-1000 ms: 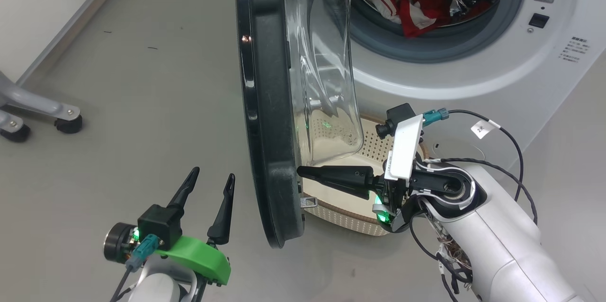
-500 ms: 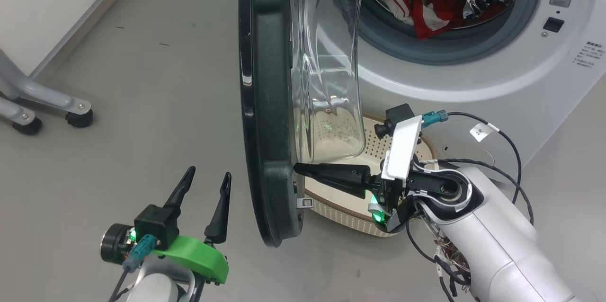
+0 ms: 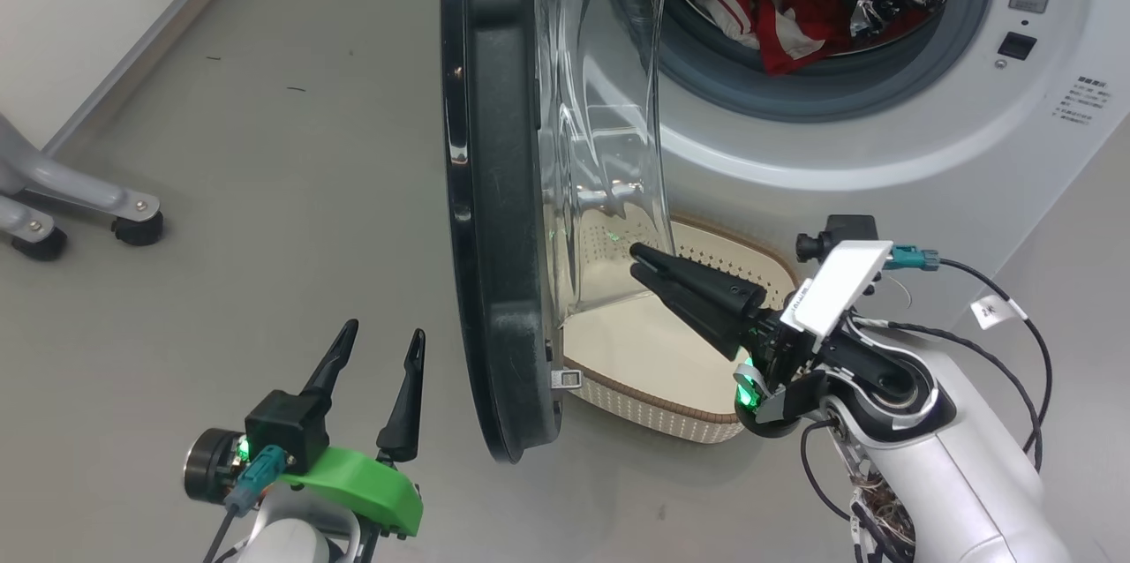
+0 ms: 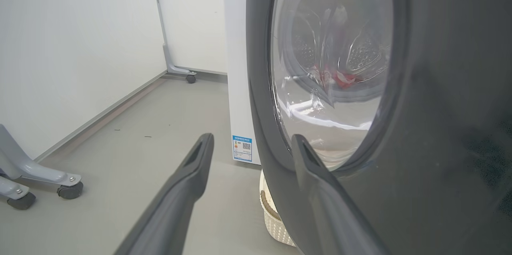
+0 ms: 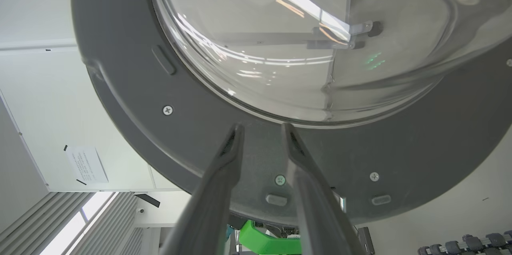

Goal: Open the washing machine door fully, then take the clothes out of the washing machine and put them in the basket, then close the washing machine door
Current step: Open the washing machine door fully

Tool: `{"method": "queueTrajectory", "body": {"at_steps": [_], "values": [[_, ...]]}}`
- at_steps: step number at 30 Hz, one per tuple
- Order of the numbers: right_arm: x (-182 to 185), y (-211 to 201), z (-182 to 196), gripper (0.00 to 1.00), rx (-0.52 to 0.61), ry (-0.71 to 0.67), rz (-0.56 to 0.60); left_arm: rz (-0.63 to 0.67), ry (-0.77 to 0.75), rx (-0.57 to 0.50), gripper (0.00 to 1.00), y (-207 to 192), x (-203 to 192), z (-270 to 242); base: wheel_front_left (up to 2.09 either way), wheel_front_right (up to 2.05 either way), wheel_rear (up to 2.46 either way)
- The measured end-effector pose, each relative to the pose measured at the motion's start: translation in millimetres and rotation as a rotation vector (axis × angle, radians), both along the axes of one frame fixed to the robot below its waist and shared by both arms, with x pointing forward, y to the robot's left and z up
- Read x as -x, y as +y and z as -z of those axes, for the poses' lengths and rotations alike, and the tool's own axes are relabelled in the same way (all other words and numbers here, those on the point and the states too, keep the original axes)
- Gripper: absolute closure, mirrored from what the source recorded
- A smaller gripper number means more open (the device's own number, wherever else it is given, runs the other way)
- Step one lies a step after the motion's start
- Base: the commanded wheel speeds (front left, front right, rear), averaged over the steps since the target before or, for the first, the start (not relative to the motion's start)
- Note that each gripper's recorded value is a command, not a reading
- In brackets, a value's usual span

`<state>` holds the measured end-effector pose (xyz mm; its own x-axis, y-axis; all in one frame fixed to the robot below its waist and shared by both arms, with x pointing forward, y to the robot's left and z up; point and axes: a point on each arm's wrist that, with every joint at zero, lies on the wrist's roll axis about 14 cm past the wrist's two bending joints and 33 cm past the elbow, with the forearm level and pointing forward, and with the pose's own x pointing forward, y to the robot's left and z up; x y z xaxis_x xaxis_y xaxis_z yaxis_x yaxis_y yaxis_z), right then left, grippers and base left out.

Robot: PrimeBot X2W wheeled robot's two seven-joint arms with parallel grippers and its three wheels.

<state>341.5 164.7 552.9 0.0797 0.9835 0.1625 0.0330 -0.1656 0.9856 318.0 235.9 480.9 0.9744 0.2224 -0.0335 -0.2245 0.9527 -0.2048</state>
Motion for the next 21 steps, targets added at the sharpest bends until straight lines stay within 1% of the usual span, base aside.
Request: {"method": "queueTrajectory", "body": {"at_steps": [6, 11, 17, 21], "values": [[-17, -19, 12, 0.00, 0.038, -0.007, 0.167, 0.003, 0.002, 0.003, 0.00, -1, 0, 1, 0.00, 0.00, 0.00], [-30, -42, 33, 0.00, 0.130, -0.047, 0.313, 0.005, 0.000, 0.004, 0.00, -2, -1, 1, 0.00, 0.00, 0.00], [-56, -79, 46, 0.00, 0.278, -0.230, 0.522, 0.004, -0.006, 0.005, 0.00, -2, -1, -1, 0.00, 0.00, 0.00], [-68, -102, 50, 0.00, 0.394, -0.422, 0.626, 0.007, -0.006, 0.007, 0.00, -3, 0, 0, 0.00, 0.00, 0.00]]}}
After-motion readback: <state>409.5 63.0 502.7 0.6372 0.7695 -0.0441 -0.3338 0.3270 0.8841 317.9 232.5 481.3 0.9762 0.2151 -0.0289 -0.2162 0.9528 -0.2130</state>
